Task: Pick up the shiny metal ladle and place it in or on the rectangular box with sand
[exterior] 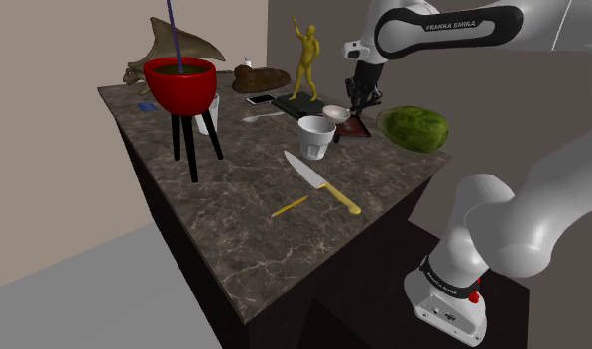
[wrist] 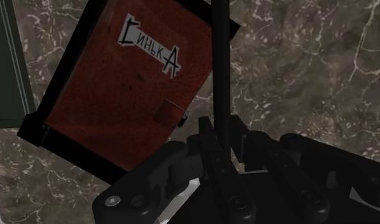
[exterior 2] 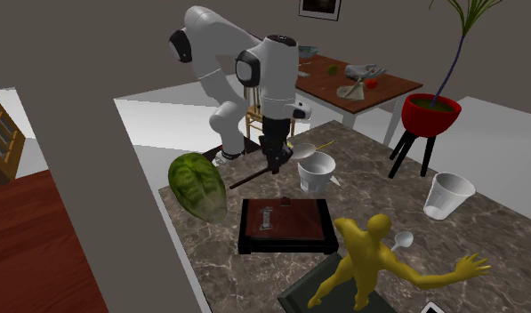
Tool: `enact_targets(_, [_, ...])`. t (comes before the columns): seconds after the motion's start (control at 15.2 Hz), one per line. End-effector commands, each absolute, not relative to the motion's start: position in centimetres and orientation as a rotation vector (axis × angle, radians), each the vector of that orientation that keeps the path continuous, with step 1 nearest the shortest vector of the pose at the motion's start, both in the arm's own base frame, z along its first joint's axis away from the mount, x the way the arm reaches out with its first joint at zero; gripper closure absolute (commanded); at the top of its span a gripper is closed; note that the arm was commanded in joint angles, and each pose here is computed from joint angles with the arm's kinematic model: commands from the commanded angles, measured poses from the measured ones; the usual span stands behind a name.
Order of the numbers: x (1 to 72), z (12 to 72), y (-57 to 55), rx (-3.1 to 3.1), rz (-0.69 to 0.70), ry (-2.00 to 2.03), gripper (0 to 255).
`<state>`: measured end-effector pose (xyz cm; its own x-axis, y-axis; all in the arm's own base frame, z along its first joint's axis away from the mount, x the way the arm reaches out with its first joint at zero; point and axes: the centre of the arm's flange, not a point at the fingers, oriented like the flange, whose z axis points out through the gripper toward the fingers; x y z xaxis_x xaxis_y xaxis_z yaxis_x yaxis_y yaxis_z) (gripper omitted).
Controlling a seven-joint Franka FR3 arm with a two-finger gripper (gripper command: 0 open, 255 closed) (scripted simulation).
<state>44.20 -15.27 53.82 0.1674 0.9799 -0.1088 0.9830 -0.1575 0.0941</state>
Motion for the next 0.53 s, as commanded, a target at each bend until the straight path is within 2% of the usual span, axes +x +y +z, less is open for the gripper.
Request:
enact_targets(0.0, [46.5,53.9,-16.7,2.285,-0.034,1.939,255])
enact_targets(0.46, [53.8,54.3,-20.6,2.285,-0.034,1.939,255])
